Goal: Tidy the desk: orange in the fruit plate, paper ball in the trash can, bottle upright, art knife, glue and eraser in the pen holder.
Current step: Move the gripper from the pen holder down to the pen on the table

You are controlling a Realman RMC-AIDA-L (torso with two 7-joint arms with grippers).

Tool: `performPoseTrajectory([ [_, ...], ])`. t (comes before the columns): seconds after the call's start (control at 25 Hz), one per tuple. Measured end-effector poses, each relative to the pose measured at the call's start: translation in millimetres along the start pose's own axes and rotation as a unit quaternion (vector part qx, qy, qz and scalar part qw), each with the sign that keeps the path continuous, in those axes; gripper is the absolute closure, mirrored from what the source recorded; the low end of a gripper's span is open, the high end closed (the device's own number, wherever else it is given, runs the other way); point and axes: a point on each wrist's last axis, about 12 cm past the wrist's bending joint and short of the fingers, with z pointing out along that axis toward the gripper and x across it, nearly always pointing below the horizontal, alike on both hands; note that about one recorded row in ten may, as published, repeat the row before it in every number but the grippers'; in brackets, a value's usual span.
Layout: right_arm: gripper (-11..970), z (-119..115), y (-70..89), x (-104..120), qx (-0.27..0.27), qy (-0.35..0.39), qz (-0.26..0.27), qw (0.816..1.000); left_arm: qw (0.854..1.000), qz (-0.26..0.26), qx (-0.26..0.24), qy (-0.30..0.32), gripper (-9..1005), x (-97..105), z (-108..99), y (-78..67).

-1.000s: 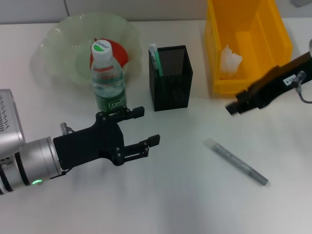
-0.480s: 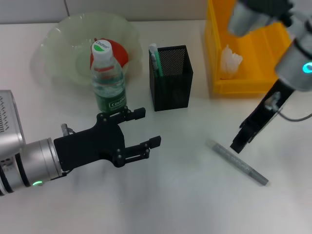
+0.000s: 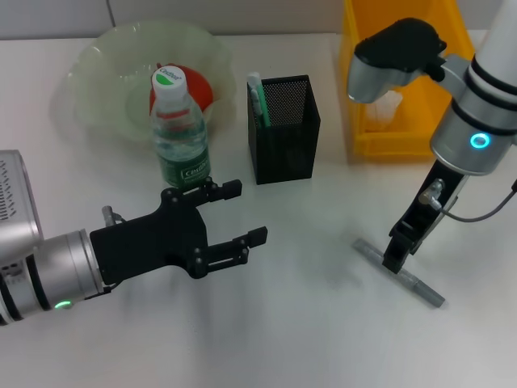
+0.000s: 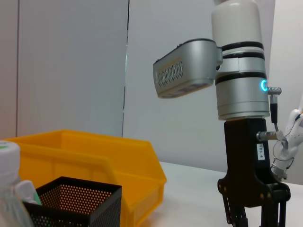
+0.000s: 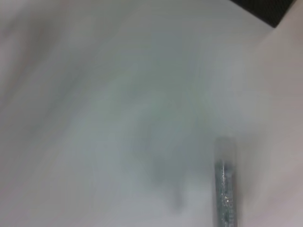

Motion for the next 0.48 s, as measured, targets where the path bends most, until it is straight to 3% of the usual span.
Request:
performPoseTrajectory([
  [0.48, 596, 21, 0.1, -3, 0.004, -0.006, -0.001, 1.0, 1.0, 0.007, 0.001, 0.001, 246, 4, -1, -3.4],
])
